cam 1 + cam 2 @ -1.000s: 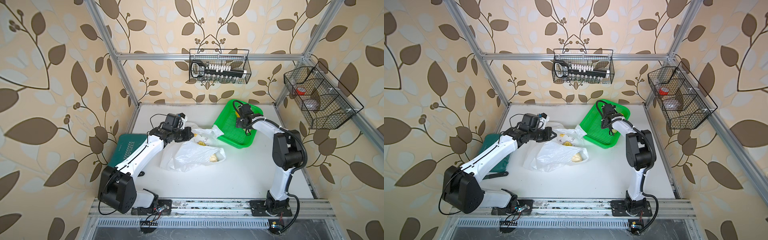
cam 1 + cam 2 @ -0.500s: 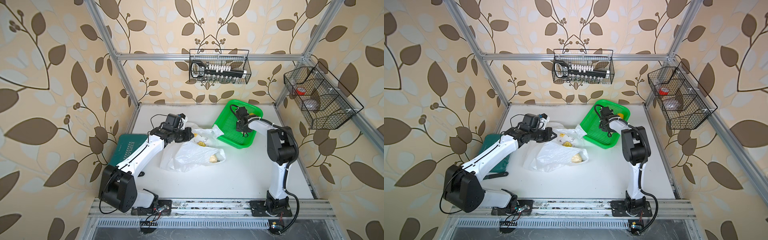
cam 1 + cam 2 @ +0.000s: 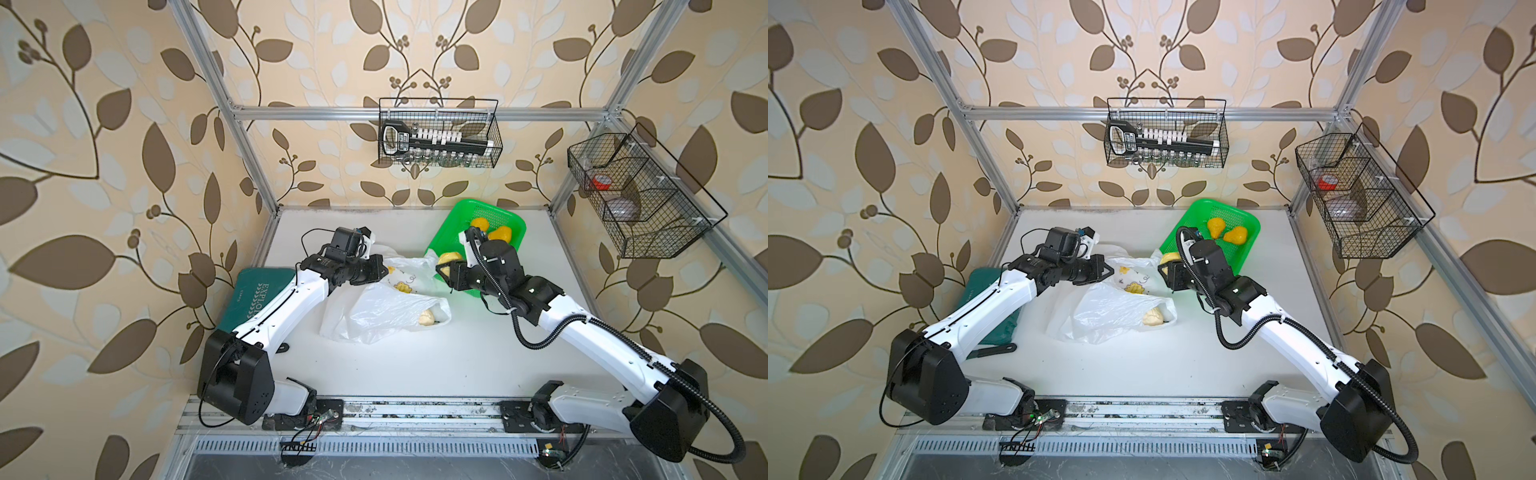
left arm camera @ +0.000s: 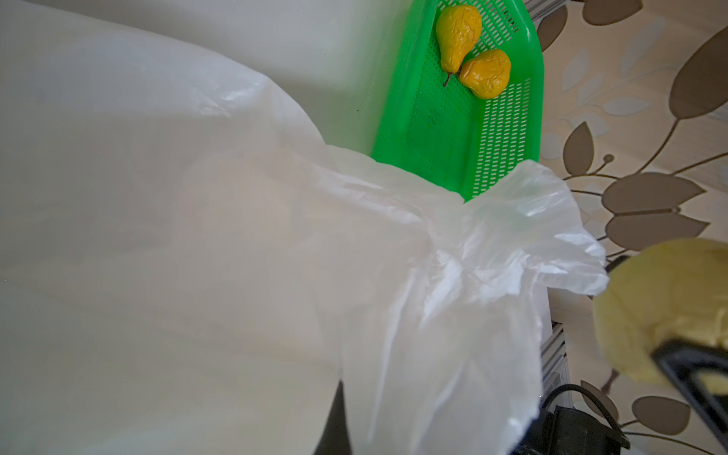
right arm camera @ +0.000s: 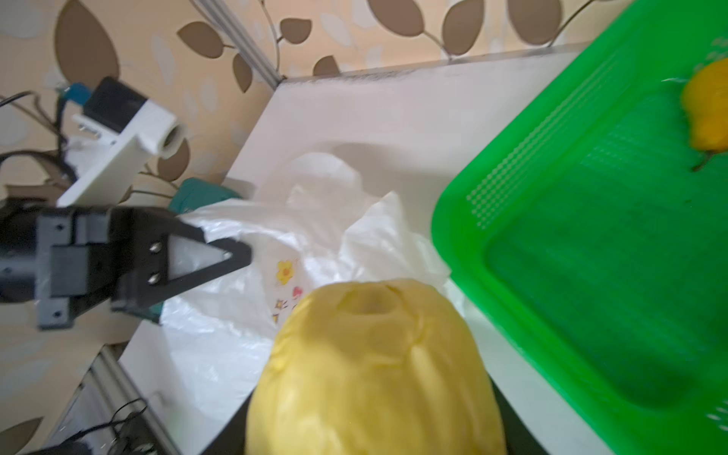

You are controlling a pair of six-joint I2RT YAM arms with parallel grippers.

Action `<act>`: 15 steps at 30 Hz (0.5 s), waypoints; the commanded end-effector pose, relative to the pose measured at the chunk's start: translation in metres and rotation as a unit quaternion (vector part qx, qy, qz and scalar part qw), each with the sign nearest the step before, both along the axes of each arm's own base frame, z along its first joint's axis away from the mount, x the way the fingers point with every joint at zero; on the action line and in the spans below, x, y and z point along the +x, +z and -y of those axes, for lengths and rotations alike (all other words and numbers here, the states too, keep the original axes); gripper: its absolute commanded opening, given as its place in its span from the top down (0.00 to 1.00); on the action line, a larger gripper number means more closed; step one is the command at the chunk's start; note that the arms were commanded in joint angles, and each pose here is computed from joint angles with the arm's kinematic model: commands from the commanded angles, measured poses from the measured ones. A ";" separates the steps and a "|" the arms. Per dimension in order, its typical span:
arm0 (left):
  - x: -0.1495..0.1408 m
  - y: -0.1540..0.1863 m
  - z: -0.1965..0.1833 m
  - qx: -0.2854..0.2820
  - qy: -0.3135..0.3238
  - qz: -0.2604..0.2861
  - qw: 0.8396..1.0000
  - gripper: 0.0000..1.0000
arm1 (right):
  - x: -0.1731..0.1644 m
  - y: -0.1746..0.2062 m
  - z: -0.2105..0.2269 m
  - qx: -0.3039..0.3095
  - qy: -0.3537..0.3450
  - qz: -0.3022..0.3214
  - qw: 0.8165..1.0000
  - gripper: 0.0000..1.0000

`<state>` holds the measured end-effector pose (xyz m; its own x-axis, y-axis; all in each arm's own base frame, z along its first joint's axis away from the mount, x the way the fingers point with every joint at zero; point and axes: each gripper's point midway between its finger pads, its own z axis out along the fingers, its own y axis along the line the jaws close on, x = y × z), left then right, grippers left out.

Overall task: Place the pears into plastic bags & tie knots
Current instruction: Place the pear in the plastic bag.

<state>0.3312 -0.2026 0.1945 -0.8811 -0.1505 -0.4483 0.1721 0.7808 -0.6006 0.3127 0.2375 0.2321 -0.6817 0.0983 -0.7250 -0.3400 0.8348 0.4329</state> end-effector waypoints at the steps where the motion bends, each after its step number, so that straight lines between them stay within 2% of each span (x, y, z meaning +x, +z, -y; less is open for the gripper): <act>1: 0.001 0.015 0.006 -0.007 -0.019 0.022 1.000 1.00 | -0.009 -0.014 -0.042 0.044 0.058 -0.034 0.997 0.64; 8: 0.000 0.019 0.009 -0.013 -0.027 0.025 0.999 1.00 | 0.020 -0.059 -0.096 0.046 0.100 -0.092 0.990 0.65; 13: 0.000 0.019 0.015 -0.024 -0.035 0.019 0.999 1.00 | 0.051 -0.079 -0.129 0.015 0.099 -0.103 0.990 0.62; 14: 0.000 0.019 0.014 -0.024 -0.035 0.019 0.999 1.00 | 0.055 -0.083 -0.134 0.007 0.101 -0.103 0.989 0.58; 15: 0.000 0.019 0.014 -0.025 -0.035 0.020 0.999 1.00 | 0.060 -0.088 -0.138 -0.001 0.104 -0.108 0.989 0.44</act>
